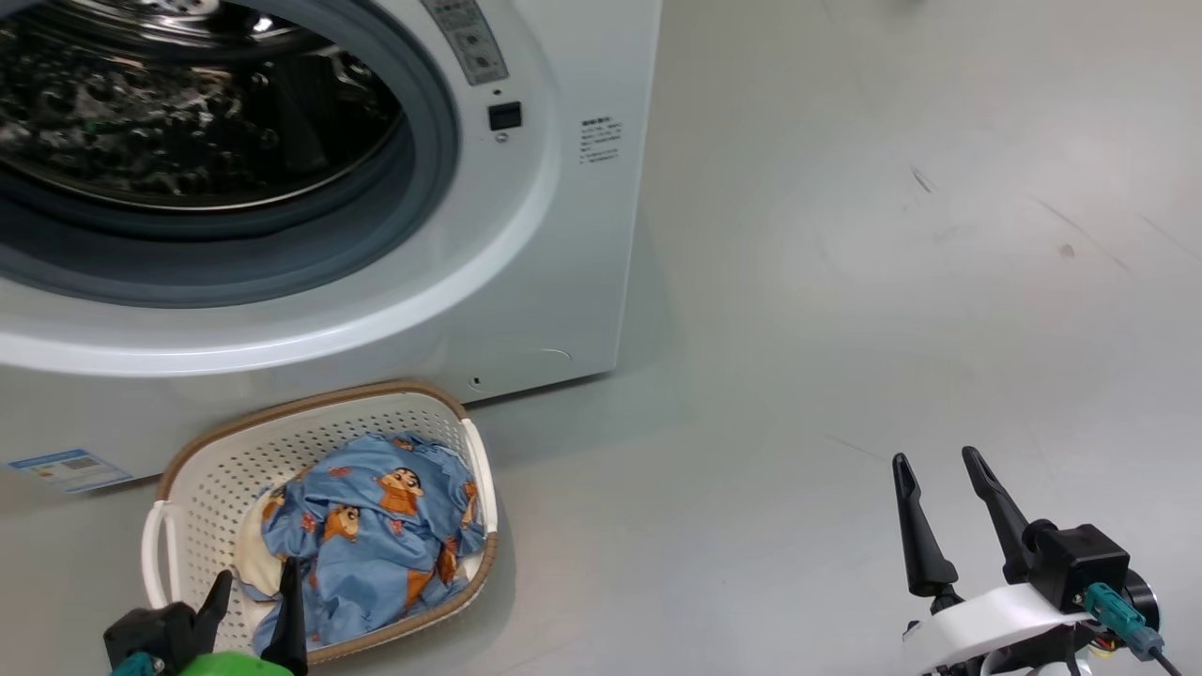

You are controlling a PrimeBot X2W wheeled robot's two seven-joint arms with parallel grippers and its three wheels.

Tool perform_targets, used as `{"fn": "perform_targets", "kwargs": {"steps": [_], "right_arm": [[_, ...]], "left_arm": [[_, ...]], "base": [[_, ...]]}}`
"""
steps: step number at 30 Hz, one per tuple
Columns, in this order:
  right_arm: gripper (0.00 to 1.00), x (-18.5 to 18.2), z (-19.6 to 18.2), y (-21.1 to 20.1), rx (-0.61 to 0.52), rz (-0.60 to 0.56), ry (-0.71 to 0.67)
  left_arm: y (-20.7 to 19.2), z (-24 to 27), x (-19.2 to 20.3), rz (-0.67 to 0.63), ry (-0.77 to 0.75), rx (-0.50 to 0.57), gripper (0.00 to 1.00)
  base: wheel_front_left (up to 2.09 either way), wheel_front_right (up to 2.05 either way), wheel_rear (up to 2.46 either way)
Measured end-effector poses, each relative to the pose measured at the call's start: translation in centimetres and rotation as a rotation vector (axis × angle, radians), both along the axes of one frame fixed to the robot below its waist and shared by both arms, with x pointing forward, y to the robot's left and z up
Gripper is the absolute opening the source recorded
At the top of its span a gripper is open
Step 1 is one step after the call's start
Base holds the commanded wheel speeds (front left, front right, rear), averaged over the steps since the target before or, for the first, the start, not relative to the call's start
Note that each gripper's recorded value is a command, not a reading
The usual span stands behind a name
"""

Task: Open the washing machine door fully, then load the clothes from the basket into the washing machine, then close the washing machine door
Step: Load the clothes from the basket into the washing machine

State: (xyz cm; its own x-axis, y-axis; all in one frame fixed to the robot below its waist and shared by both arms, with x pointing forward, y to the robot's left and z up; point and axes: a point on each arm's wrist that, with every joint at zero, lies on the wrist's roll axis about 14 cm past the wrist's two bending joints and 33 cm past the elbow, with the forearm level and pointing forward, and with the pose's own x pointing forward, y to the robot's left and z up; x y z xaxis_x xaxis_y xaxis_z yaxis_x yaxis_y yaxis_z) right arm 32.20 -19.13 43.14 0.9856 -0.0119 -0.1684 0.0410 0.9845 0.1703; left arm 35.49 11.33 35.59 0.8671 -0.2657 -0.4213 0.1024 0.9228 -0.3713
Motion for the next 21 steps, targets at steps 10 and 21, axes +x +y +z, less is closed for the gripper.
{"fn": "perform_targets", "kwargs": {"steps": [10,21], "right_arm": [[1.0,0.5,-1.1,-1.9,-0.013,-0.068,0.046],[1.0,2.2,-2.6,-3.0,-0.029,-0.1,0.092]], "left_arm": [[-2.0,-4.3,2.7,-0.078,0.163,-0.027,1.0],[-2.0,-9.7,5.0,-0.133,0.343,-0.006,1.0]], "base": [[0.0,0.0,0.0],[0.0,0.0,0.0]]}}
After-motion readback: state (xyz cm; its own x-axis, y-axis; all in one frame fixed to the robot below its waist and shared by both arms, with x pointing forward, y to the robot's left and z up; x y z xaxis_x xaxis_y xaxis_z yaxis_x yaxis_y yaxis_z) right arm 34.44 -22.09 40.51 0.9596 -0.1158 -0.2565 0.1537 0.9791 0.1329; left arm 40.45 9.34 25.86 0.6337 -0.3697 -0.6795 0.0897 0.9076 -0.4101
